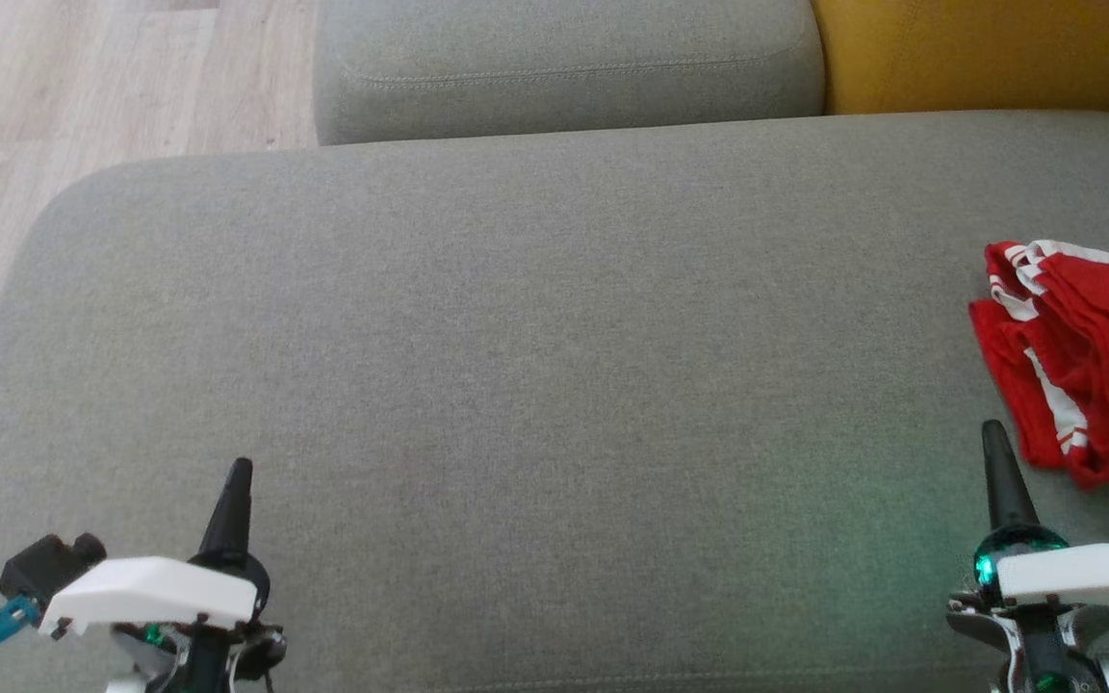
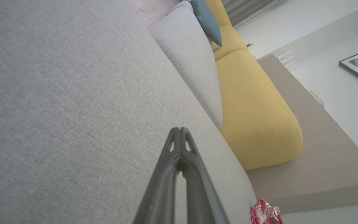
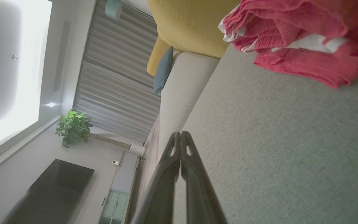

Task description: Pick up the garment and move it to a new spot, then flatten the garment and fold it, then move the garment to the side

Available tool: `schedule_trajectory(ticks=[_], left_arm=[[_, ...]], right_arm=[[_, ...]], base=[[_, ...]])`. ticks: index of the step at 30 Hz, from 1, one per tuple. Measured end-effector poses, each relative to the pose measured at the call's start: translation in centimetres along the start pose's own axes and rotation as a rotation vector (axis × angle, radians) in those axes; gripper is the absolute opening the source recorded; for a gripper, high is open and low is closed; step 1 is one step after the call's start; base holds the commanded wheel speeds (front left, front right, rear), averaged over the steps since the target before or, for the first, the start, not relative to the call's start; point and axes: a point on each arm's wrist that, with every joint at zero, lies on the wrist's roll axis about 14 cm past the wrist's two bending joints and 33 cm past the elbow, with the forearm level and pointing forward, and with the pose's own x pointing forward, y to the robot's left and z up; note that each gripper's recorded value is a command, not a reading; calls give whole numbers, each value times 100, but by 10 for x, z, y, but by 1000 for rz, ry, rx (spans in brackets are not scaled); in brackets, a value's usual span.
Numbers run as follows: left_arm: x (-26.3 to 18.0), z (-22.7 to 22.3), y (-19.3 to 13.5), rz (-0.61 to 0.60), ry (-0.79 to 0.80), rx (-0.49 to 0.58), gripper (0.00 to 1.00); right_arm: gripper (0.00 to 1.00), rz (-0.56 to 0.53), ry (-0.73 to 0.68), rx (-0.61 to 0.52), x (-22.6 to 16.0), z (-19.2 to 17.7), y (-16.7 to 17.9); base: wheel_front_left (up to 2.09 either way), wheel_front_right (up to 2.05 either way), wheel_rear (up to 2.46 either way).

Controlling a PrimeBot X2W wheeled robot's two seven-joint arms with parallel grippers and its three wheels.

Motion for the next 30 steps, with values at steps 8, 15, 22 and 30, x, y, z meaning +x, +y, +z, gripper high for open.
schedule_trajectory(ticks=[8,15,22,30], left_arm=[[2,2,-1,-9,-4,-110,0],[5,5,-7,-36,-8,-197,0],[5,8,-5,-43,-14,-290,0],[9,15,-10,-72,-32,-397,0]], right_arm=[[0,-4,-10,88,2,2,-2],[0,-8,-21,165,4,4,-4],[0,-3,-34,243,7,7,-3],[0,-9,-41,332,9,8,-6]], base=[[0,0,0],[0,0,0],[0,0,0],[0,0,0]])
